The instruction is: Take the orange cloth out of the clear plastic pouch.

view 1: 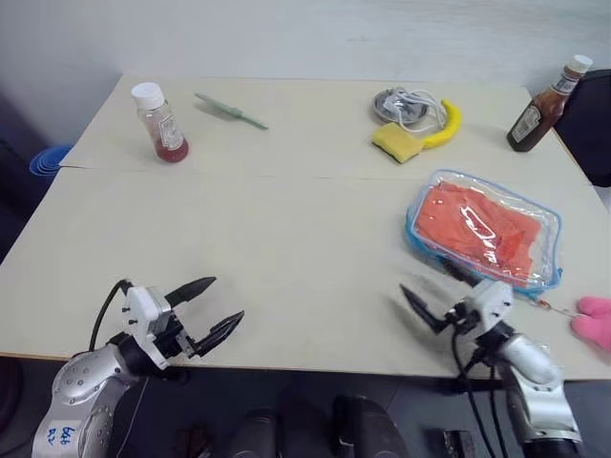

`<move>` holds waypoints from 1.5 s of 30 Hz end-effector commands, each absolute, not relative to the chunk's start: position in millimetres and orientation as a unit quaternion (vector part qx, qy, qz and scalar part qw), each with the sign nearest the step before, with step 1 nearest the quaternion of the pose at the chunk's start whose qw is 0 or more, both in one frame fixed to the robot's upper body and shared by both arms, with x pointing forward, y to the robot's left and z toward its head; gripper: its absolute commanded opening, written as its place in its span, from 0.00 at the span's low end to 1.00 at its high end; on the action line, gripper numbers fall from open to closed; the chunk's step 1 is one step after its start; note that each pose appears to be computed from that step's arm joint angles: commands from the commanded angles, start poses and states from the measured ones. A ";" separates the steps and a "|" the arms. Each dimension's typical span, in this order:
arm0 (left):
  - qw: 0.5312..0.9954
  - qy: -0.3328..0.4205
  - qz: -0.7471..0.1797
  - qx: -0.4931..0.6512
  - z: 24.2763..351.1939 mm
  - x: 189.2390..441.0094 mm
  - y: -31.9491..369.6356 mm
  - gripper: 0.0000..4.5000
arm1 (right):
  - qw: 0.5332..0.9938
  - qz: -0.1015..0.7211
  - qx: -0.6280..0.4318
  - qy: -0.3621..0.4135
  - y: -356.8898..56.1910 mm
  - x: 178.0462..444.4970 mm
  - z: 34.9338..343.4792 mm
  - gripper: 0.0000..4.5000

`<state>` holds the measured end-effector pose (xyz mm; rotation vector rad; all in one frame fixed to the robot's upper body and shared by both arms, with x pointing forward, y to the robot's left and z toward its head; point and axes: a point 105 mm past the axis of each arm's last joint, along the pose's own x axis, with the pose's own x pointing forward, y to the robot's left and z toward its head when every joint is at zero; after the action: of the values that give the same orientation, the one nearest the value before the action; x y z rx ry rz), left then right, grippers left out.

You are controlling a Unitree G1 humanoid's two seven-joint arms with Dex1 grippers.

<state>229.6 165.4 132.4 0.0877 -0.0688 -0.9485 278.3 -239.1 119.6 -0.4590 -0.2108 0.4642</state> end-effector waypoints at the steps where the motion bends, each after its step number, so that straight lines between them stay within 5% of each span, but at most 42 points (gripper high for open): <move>1: 0.844 -0.045 -0.531 0.051 145.2 220.6 134.6 1.00 | 0.930 0.178 -0.319 -0.049 -276.3 280.0 125.8 1.00; 6: 0.809 -0.042 -0.584 0.054 144.6 221.9 113.5 1.00 | 0.909 0.171 -0.380 0.030 -298.7 294.6 106.2 1.00; 8: 0.801 -0.039 -0.594 0.061 143.4 224.2 111.1 1.00 | 0.908 0.174 -0.378 0.046 -300.1 303.1 100.9 0.91; 18: 0.832 -0.037 -0.549 0.073 140.3 232.2 129.7 1.00 | 0.879 0.265 -0.394 0.040 -276.3 323.7 101.5 0.19; 21: 0.842 -0.025 -0.534 0.065 135.8 223.7 136.8 1.00 | 0.832 0.397 -0.386 -0.011 -232.3 320.3 110.0 0.01; 28: 0.865 -0.016 -0.498 0.053 130.4 217.2 149.4 1.00 | 0.716 0.581 -0.368 -0.119 -131.7 309.3 132.4 0.01; 37: 0.875 -0.024 -0.481 0.048 131.2 215.3 146.4 1.00 | 0.766 0.531 -0.358 -0.041 -95.4 353.3 128.5 0.01; 41: 0.877 -0.026 -0.476 0.052 132.4 217.7 148.1 1.00 | 0.774 0.551 -0.312 -0.023 -88.2 347.9 128.4 0.24; 45: 0.876 -0.028 -0.479 0.053 132.9 221.3 148.1 1.00 | 0.772 0.566 -0.277 -0.087 -87.7 332.0 153.3 0.52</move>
<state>221.9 148.4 127.7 0.0971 -0.0294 -0.9945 337.9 -88.5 127.2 -0.6395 -0.0745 1.2263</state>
